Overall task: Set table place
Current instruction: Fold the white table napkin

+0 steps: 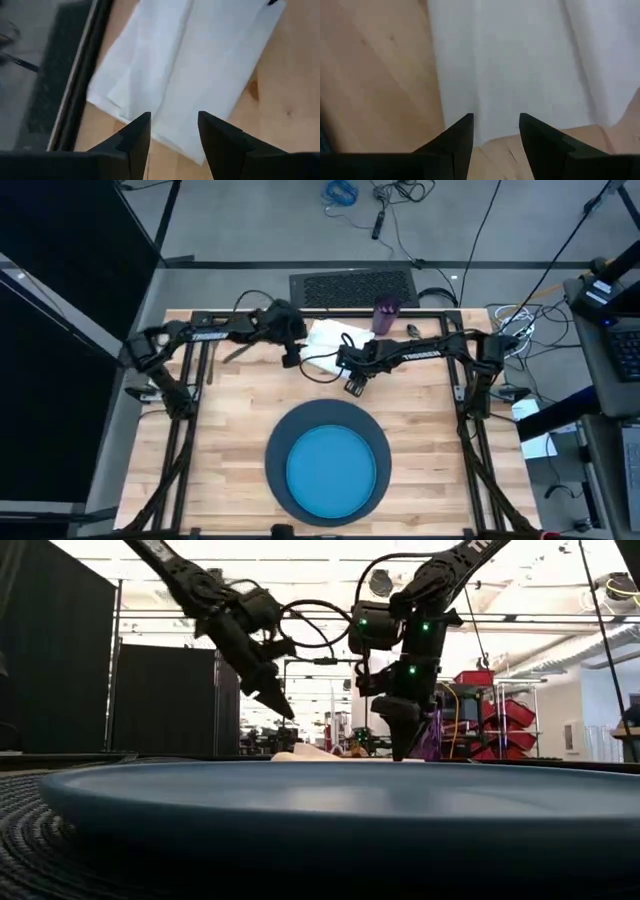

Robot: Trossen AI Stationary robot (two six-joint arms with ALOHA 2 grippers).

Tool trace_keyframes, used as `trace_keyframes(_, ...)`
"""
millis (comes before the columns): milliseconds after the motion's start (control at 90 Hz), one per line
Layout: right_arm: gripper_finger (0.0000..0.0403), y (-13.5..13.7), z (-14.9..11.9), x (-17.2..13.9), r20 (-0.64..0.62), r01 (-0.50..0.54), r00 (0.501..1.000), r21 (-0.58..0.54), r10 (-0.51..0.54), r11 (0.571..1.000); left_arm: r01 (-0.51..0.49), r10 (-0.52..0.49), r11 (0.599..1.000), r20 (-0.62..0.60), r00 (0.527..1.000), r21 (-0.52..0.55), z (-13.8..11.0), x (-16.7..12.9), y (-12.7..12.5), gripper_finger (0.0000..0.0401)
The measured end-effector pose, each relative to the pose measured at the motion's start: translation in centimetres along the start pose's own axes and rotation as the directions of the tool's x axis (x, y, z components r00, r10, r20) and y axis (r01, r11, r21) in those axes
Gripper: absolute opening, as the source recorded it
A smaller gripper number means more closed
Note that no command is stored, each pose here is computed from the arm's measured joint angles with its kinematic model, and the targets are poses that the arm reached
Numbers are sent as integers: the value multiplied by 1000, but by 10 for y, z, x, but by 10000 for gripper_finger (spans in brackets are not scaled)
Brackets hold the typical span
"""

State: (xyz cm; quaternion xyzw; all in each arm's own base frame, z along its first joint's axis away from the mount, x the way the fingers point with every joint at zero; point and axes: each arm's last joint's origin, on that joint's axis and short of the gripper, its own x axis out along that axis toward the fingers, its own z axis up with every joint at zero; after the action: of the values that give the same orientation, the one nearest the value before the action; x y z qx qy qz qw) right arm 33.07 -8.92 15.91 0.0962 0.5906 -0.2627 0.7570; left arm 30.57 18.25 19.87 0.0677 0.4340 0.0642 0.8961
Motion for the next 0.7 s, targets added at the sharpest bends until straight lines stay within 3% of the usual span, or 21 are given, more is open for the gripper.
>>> trace_keyframes(356,146,0,1,0,10,-5,1000,-34,6,999,97,-90,994,-148,985,43,-2,32,6,151)
trace_keyframes(700,146,1,4,0,40,-14,999,-51,16,999,132,-124,991,-209,970,25,2,48,13,150)
